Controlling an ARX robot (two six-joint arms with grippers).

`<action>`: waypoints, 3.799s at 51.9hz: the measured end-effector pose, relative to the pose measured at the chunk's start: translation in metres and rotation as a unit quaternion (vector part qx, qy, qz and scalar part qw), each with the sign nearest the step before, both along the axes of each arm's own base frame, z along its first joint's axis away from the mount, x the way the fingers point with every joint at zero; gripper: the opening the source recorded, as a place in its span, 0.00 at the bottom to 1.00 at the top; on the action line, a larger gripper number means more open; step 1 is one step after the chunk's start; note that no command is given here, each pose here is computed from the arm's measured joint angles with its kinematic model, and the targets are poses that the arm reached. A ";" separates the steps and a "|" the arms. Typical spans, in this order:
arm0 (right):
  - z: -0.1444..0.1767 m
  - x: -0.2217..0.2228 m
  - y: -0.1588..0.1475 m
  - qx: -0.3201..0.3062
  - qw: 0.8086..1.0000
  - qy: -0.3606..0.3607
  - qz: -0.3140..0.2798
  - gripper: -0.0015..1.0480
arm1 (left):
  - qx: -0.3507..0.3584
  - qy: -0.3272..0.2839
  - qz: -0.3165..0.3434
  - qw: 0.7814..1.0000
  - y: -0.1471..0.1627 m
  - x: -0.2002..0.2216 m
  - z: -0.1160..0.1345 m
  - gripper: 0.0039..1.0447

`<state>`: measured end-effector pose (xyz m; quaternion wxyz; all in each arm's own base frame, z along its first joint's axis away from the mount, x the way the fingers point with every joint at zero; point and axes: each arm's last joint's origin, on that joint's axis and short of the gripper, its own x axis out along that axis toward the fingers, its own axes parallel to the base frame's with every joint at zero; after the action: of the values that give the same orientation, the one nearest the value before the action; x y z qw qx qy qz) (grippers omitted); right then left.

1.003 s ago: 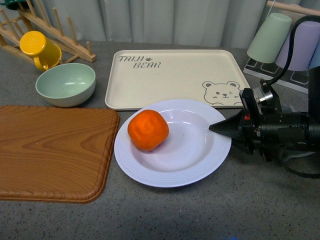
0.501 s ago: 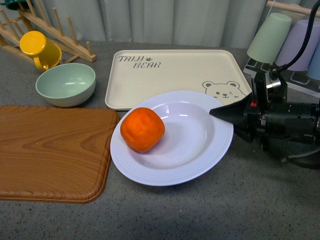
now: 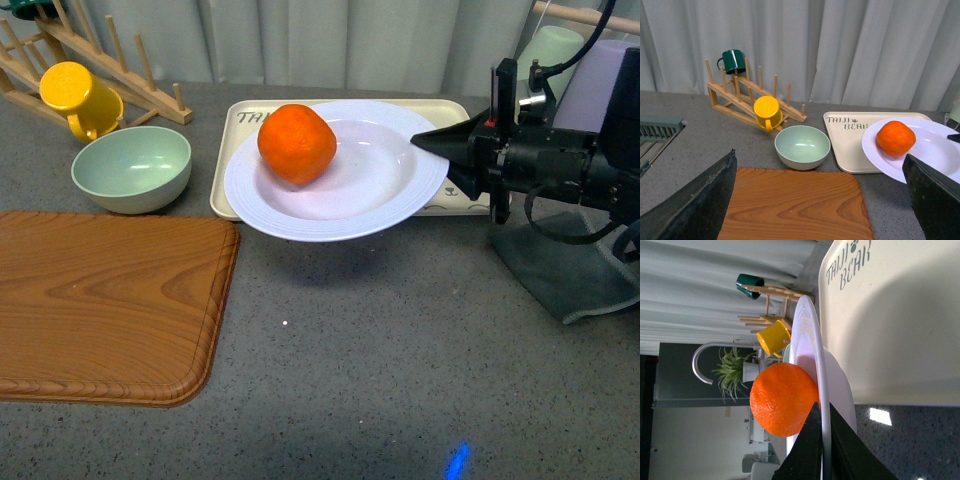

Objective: Place orange and plate with both arms

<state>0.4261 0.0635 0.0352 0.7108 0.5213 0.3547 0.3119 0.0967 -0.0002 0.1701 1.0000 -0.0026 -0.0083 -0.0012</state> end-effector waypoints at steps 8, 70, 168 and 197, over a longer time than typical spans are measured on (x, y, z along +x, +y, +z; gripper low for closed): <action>-0.008 0.034 0.003 -0.001 1.000 0.005 -0.010 0.01 | 0.000 0.000 0.000 1.000 0.000 0.000 0.000 0.94; 0.024 0.089 0.003 -0.140 0.988 -0.059 -0.016 0.91 | 0.000 0.000 0.000 1.000 0.000 0.000 0.000 0.94; 0.126 -0.267 -0.063 -0.523 0.715 -0.348 -0.308 0.01 | 0.000 -0.001 0.000 1.000 0.000 0.000 0.000 0.94; 0.131 -0.295 -0.063 -0.520 0.712 -0.354 -0.312 0.01 | 0.000 -0.001 0.000 1.000 0.000 0.000 0.000 0.94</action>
<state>0.1307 0.0002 0.1660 1.0000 0.0016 0.0010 0.0004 0.0966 -0.0002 0.1702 1.0000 -0.0024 -0.0089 -0.0012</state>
